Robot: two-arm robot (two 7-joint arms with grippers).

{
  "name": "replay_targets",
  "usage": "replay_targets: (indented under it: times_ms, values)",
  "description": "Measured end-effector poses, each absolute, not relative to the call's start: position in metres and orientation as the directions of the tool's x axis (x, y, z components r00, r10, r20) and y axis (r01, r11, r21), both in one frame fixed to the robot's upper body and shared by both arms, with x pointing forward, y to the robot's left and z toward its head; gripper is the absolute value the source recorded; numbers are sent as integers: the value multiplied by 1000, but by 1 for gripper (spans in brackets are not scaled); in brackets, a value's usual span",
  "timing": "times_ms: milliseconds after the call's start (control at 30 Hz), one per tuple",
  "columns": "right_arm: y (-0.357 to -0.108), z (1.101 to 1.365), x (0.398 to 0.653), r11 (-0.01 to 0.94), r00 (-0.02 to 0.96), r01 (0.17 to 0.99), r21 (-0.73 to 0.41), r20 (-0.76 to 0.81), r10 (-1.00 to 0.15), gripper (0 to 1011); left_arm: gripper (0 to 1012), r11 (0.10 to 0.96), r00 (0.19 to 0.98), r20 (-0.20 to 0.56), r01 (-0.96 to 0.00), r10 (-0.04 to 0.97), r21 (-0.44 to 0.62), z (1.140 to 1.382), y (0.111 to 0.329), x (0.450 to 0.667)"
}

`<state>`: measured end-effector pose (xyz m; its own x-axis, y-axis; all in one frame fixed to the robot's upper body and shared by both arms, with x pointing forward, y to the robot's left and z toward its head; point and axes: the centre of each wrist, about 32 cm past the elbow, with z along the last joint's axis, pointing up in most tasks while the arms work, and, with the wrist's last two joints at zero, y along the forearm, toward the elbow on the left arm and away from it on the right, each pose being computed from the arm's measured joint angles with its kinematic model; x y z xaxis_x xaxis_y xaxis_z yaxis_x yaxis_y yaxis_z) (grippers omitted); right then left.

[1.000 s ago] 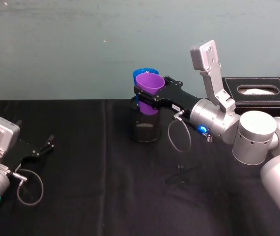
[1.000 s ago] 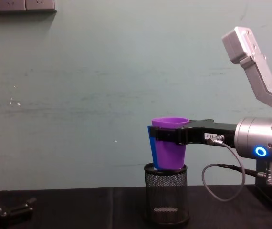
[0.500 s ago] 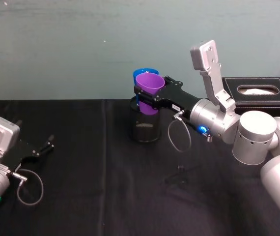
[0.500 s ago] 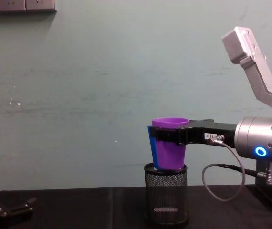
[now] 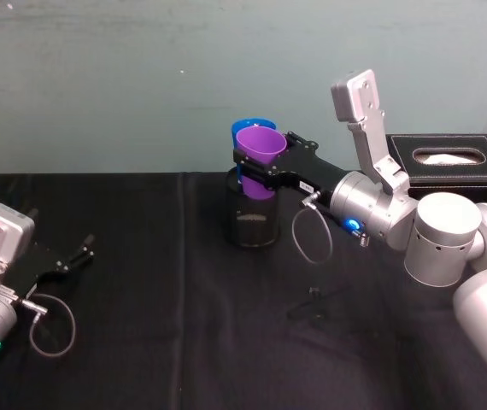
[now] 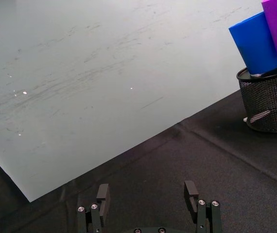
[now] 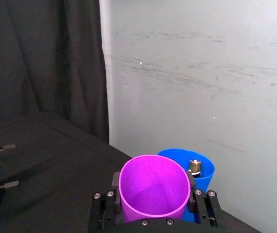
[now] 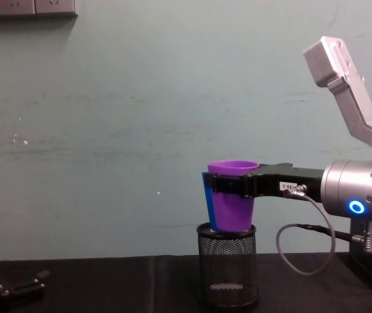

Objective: Pick up one cup with a gripper and tap it against the other cup.

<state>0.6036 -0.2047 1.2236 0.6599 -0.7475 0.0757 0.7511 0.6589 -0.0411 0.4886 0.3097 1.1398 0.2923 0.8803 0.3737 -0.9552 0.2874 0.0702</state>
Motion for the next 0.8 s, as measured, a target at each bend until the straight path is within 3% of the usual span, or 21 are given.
replay_targets:
  times_ms: [267, 533, 800]
  values:
    - [-208, 1225, 598, 671, 671, 741, -35, 87, -736, 735, 1000, 287, 292, 374, -955, 880, 70, 1140, 310, 489]
    - [-216, 1225, 572, 690, 688, 723, -11, 90, -720, 734, 1000, 287, 292, 374, -955, 880, 70, 1140, 310, 489]
    - [-220, 1207, 541, 714, 713, 700, -32, 84, -696, 734, 1000, 287, 292, 374, -955, 880, 70, 1140, 310, 489]
